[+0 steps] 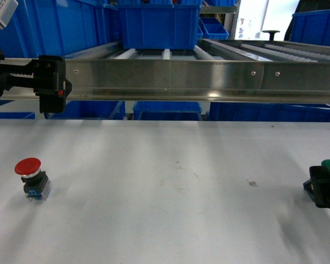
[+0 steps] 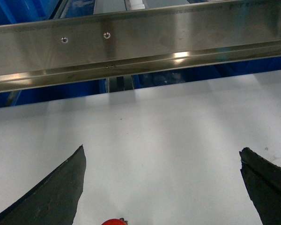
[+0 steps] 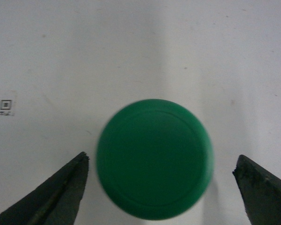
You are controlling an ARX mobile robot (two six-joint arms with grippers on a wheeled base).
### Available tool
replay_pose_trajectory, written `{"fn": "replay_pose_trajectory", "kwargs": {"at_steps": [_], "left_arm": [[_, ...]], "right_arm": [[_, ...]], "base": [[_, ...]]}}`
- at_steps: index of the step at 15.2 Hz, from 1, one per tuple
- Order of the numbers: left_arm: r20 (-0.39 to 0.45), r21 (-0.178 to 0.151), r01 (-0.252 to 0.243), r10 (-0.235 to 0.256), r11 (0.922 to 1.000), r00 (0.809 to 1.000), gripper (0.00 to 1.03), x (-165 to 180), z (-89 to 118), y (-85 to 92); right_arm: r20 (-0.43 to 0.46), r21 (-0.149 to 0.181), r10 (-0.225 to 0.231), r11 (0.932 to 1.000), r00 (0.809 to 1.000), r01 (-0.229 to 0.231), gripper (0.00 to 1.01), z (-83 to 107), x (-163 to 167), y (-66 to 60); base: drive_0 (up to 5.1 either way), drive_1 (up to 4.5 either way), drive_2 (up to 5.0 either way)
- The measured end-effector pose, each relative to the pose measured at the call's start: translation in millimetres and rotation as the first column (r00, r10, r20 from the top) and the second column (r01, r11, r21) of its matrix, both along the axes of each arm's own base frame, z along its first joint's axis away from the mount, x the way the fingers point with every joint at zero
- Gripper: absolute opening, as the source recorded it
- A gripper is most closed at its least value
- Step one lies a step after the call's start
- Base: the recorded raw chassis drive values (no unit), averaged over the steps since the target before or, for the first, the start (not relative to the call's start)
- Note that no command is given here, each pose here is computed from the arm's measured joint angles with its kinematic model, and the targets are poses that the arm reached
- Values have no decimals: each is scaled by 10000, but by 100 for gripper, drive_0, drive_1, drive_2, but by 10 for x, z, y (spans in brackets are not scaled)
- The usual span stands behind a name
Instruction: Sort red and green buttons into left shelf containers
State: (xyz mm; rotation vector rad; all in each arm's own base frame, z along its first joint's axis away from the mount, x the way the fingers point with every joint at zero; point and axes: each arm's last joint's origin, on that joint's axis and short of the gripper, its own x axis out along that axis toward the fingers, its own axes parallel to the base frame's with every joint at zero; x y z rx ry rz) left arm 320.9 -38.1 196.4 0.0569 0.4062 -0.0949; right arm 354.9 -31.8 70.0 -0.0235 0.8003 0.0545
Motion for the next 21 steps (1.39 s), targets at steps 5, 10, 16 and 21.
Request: {"fn": "replay_pose_trajectory", "kwargs": {"at_steps": [5, 10, 16, 21], "left_arm": [[4, 1, -4, 4, 10000, 10000, 98, 0, 0, 0], [4, 1, -4, 4, 10000, 10000, 98, 0, 0, 0], [0, 2, -4, 4, 10000, 10000, 98, 0, 0, 0], [-4, 2, -4, 4, 10000, 10000, 98, 0, 0, 0]], "right_arm": [[49, 349, 20, 9994, 10000, -22, 37, -61, -10, 20], [259, 342, 31, 9994, 9997, -40, 25, -82, -9, 76], [1809, 439, 271, 9984, 9831, -356, 25, 248, -192, 176], [3464, 6, 450, 9988, 9370, -482, 25, 668, -897, 57]], "base": [[0, 0, 0], [0, 0, 0], [0, 0, 0], [0, 0, 0]]}}
